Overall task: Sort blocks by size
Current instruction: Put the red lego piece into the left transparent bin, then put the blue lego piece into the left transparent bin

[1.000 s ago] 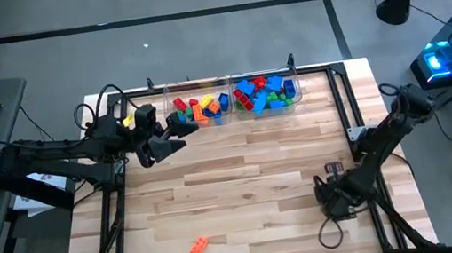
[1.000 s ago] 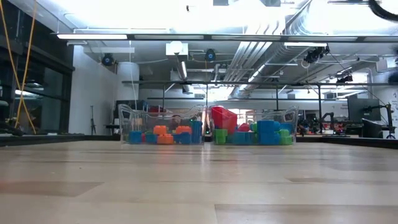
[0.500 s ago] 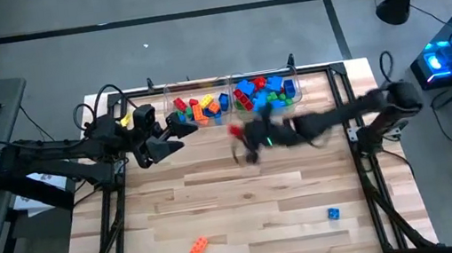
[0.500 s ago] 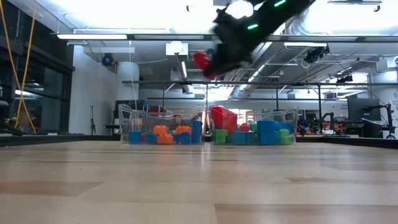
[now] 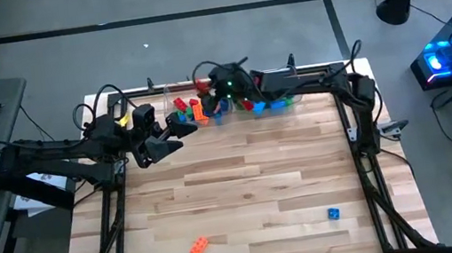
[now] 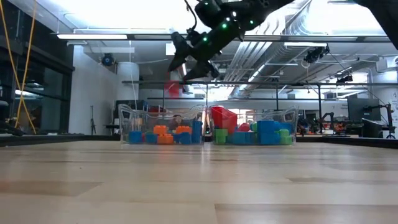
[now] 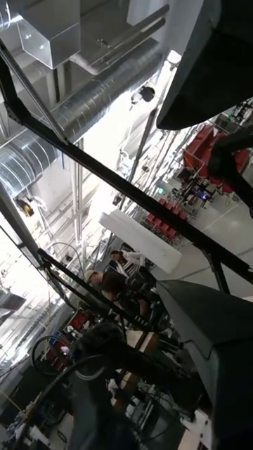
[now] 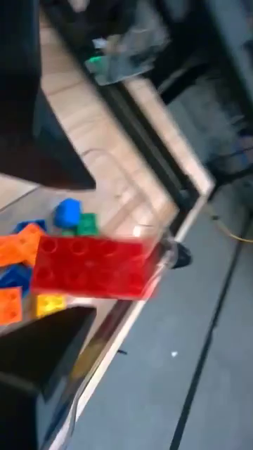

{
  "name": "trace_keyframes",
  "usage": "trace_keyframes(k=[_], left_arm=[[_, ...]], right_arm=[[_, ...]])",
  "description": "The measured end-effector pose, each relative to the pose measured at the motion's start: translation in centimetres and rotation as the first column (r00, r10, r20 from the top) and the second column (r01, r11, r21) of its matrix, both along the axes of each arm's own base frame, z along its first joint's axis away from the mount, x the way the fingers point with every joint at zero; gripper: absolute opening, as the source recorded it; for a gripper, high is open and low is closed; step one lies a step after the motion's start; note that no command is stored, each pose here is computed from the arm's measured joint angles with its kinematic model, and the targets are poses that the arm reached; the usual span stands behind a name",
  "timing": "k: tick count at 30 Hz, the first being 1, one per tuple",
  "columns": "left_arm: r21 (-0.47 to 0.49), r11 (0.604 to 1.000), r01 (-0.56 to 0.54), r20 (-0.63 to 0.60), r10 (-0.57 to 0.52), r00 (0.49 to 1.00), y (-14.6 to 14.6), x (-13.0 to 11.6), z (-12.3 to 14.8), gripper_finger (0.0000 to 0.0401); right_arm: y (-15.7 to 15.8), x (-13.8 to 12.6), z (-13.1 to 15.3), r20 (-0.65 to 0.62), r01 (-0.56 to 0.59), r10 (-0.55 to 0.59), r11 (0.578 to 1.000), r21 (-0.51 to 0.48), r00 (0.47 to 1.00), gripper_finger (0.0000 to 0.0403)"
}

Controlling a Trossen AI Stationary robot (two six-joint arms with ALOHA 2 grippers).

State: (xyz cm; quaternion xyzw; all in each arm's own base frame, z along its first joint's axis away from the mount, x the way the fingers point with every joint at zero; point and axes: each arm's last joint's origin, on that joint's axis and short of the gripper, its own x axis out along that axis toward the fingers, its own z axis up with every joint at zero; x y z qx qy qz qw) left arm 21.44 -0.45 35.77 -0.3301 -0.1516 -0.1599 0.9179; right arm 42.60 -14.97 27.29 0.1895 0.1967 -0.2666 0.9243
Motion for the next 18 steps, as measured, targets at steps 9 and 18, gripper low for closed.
trace_keyframes(k=[9, 18], left_arm=[[0.001, 1.000, 0.000, -0.001, 0.000, 1.000, 0.0, 0.0, 0.0, 0.0351], [-0.001, 1.000, 0.000, -0.024, 0.000, 1.000, 0.0, 0.1, -0.2, 0.0351]], right_arm=[[2.1, -3.6, 3.3, -0.291, -0.145, 0.165, 0.985, 0.089, 0.942, 0.0352], [16.0, -11.6, 0.7, -0.594, 0.082, 0.266, 0.866, 0.493, 0.759, 0.0352]])
